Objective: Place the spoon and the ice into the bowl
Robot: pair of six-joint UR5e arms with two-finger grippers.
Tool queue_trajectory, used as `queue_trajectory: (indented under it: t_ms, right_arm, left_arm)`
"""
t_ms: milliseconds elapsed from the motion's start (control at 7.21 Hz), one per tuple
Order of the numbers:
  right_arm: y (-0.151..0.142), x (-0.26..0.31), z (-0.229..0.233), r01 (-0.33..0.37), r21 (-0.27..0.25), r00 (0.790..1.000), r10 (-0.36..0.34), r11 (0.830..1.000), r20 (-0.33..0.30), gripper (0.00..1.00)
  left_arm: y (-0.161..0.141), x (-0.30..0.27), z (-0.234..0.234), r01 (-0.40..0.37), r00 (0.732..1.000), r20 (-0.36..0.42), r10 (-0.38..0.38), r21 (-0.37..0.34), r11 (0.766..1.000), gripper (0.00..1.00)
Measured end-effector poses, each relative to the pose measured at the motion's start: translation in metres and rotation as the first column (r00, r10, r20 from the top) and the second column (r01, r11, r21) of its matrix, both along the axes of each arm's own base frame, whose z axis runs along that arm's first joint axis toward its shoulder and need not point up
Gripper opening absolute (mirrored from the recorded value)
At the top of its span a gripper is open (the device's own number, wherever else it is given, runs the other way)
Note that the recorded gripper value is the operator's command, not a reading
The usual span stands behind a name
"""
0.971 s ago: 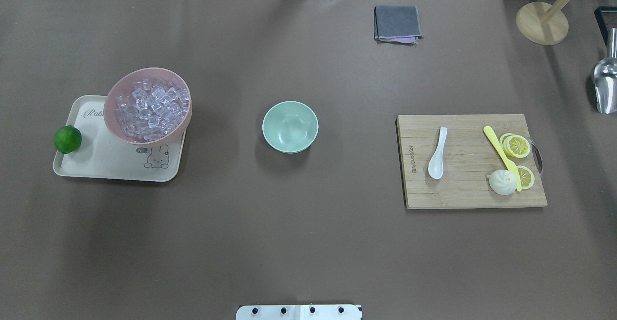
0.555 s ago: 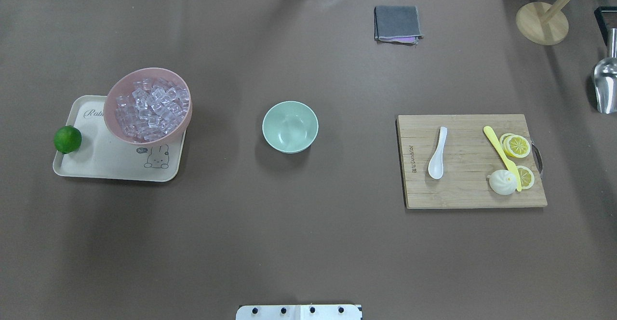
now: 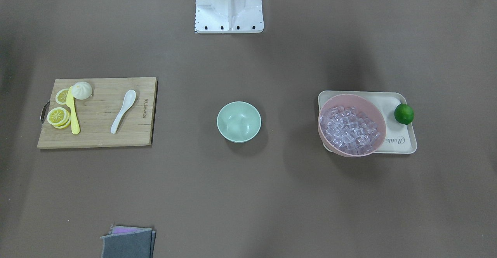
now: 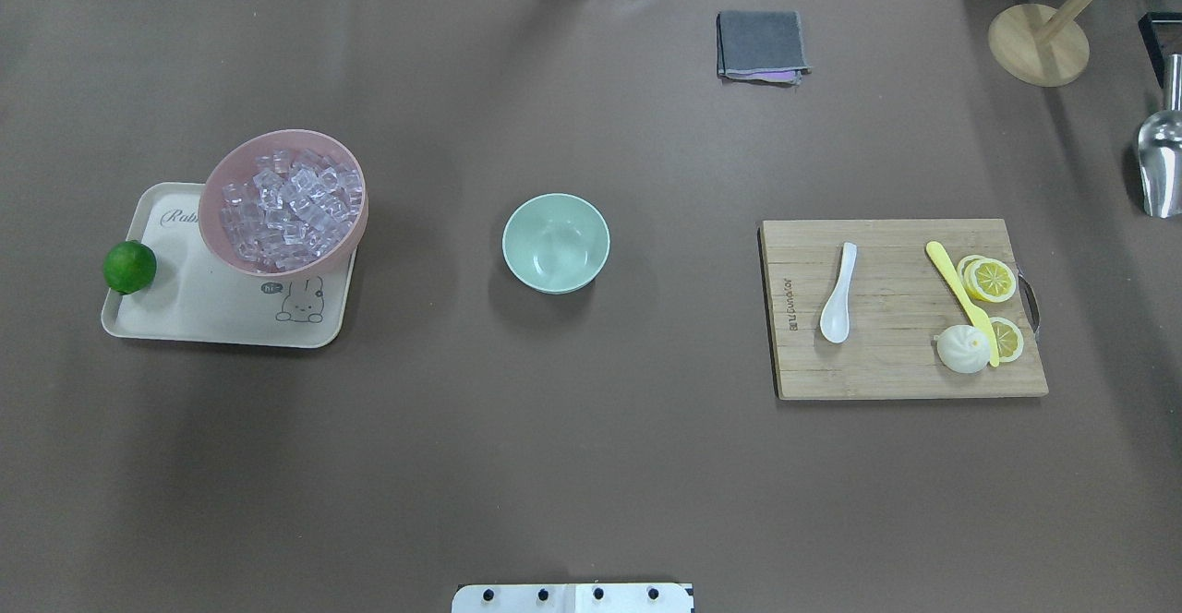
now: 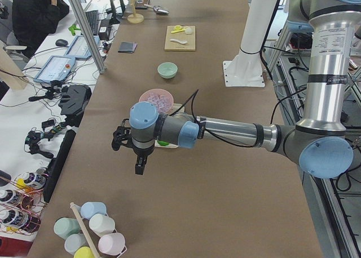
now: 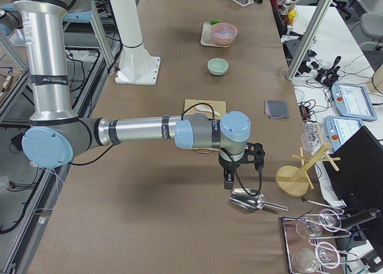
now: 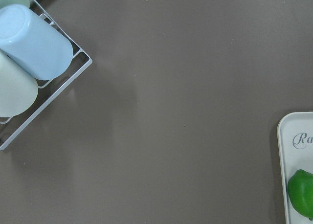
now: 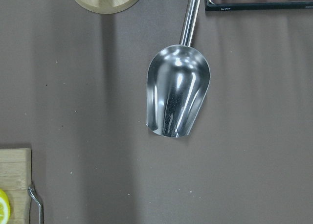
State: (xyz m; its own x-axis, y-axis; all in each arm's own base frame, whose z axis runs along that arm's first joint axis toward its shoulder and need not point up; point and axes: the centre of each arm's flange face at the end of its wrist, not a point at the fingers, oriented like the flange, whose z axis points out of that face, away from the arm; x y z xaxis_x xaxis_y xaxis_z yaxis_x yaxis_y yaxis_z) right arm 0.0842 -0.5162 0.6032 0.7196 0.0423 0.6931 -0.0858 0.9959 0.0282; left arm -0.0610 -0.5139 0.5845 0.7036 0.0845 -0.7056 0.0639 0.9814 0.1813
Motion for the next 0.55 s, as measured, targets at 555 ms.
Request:
queue_trajectory:
  t_ms: [555]
  right_arm:
    - [0.0013,-0.0003,0.001,-0.002,-0.005,1.0,0.002,1.0,0.003,1.0]
  left_arm:
    - [-0.0018,0.0006,-0.0025,0.0,1.0,-0.001,0.0,0.004,1.0,0.99]
